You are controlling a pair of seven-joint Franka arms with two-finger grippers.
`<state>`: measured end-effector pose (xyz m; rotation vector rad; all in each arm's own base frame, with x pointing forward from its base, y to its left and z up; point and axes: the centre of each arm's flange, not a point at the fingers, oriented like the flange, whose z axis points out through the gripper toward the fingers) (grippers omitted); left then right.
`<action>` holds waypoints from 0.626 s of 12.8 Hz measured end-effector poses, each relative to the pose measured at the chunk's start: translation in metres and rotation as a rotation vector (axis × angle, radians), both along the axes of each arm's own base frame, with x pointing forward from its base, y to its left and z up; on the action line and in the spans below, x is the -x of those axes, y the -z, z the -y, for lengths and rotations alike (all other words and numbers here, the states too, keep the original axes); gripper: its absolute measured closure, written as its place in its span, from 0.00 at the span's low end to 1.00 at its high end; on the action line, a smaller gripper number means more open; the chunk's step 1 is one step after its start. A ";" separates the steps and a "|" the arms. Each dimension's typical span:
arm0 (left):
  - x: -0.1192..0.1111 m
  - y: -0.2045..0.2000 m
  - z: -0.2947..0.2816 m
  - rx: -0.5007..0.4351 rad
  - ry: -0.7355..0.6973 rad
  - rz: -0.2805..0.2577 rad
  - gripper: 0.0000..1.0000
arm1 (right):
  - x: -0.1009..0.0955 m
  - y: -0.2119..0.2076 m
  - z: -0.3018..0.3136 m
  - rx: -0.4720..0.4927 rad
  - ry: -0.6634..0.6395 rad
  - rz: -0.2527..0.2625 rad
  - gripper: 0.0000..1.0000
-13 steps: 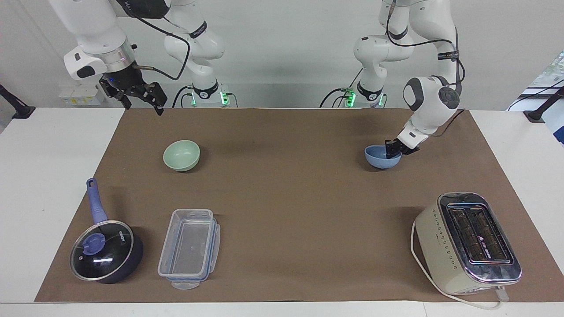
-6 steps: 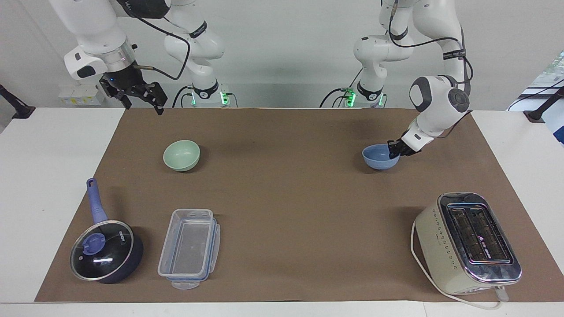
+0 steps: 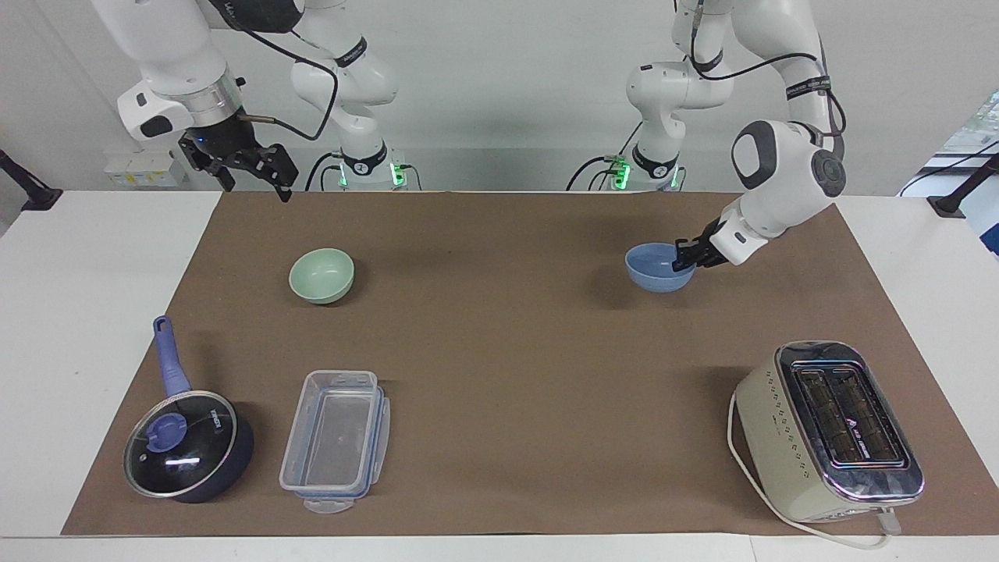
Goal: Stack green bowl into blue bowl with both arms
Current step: 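Slide the blue bowl to the table center while the right gripper reaches the green bowl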
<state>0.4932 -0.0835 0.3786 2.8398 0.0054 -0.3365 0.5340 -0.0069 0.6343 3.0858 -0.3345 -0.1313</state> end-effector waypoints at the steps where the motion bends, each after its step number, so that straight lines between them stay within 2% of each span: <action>1: 0.003 0.000 0.022 -0.010 -0.012 -0.016 0.90 | -0.001 0.002 0.000 0.000 -0.001 0.013 0.00; 4: 0.017 -0.002 0.087 -0.022 -0.059 -0.033 0.90 | 0.003 0.021 -0.005 0.004 -0.001 0.044 0.00; 8: 0.031 0.021 0.167 0.031 -0.130 -0.033 0.90 | 0.017 0.065 -0.018 0.011 0.013 -0.012 0.00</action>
